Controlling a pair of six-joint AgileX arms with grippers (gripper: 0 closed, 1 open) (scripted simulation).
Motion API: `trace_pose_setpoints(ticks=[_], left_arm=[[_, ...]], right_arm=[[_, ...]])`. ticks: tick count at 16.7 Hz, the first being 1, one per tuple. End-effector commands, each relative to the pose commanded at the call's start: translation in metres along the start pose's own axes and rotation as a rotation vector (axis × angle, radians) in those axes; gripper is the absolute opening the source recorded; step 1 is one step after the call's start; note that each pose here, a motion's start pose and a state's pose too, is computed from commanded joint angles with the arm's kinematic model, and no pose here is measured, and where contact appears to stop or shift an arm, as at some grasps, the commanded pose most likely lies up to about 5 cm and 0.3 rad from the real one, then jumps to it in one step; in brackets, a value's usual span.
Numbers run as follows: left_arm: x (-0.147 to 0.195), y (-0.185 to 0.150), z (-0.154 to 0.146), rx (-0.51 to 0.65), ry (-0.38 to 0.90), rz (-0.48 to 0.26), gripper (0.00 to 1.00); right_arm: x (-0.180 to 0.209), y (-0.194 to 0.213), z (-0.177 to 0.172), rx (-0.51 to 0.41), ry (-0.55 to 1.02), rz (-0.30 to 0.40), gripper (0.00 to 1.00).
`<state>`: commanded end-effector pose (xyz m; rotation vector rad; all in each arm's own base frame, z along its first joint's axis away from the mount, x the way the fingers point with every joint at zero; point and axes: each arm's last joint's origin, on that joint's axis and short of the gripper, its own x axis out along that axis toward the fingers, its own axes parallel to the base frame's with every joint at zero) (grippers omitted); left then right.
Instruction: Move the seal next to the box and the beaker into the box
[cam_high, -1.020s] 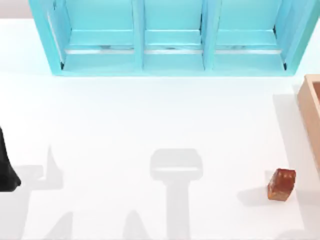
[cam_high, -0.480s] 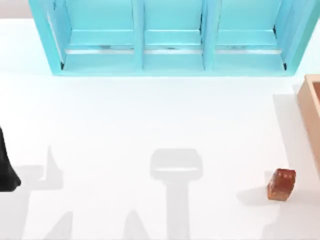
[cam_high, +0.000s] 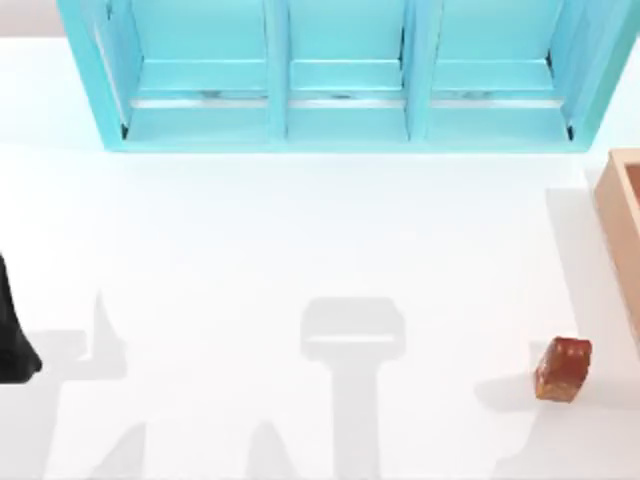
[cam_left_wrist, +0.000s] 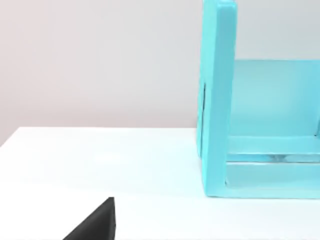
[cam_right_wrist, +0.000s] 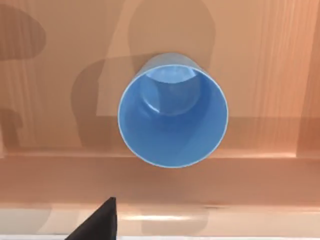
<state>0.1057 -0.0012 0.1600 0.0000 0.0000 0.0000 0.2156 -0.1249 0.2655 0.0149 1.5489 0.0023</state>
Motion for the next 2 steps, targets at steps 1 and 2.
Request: trace_pose_setpoints(ticks=[1, 2], left_arm=[[0.0000, 0.0000, 0.0000, 0.000, 0.000, 0.000, 1.00], [0.0000, 0.0000, 0.0000, 0.000, 0.000, 0.000, 1.00]], right_arm=[[0.0007, -0.0004, 0.0003, 0.001, 0.006, 0.014, 1.00], [0.0010, -0.0005, 0.0003, 0.002, 0.008, 0.019, 1.00]])
